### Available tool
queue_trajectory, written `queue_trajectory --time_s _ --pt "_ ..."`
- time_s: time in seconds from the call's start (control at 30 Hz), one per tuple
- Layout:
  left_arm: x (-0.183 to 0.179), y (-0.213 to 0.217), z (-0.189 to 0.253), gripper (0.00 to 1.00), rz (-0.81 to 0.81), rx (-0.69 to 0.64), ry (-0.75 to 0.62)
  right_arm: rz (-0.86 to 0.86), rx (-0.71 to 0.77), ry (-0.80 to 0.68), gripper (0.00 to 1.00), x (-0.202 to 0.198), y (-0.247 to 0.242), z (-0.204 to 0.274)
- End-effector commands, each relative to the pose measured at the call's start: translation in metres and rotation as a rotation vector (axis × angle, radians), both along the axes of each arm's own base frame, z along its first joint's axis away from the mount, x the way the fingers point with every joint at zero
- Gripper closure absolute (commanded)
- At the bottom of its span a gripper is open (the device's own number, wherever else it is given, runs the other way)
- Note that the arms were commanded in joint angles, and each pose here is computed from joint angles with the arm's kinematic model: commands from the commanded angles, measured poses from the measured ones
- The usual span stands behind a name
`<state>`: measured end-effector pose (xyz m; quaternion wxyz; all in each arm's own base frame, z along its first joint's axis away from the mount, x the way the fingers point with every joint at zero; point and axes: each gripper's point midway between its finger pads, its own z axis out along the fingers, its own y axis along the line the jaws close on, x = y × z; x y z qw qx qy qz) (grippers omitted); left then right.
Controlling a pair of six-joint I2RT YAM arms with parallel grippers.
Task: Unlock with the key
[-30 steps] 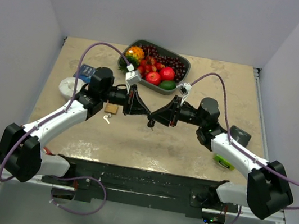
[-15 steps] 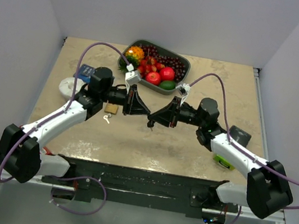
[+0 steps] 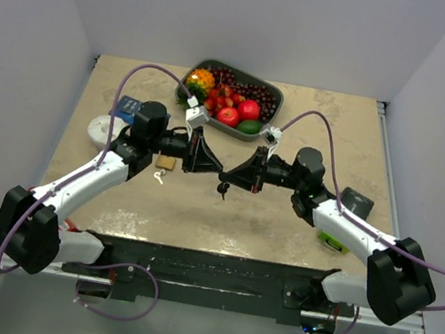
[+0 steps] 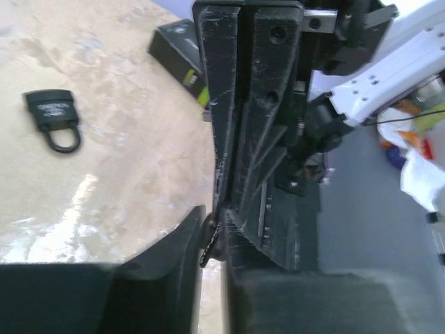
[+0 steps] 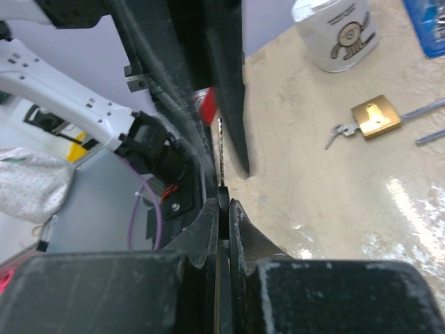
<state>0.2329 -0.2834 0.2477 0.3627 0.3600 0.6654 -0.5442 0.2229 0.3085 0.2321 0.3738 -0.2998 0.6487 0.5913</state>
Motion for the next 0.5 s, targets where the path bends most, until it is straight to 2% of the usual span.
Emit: queue_trajectory --time_s 0.0,0.1,0.23,0.37,0.4,0.47 --pt "0.014 0.003 0.015 0.48 0.087 0.005 -0.134 -0.117 0.012 -0.019 1.0 0.015 -0.004 0.009" --pt "0.017 0.004 0.014 0.12 0.133 0.039 -0.185 -0.26 0.009 -0.031 1.0 0.036 -0.018 0.01" --pt "0.028 0.006 0.008 0.05 0.218 0.099 -0.267 -0.444 0.013 -0.024 1.0 0.065 -0.042 0.009" --pt "0.049 0.001 -0.015 0.04 0.343 0.244 -0.32 -0.596 0.005 0.006 1.0 0.093 -0.072 0.007" --pt "0.042 -0.009 -0.036 0.04 0.317 0.312 -0.288 -0.625 0.01 0.021 1.0 0.097 -0.078 0.007" --pt "0.047 -0.018 -0.051 0.04 0.322 0.36 -0.271 -0.713 0.018 0.04 1.0 0.111 -0.099 0.004"
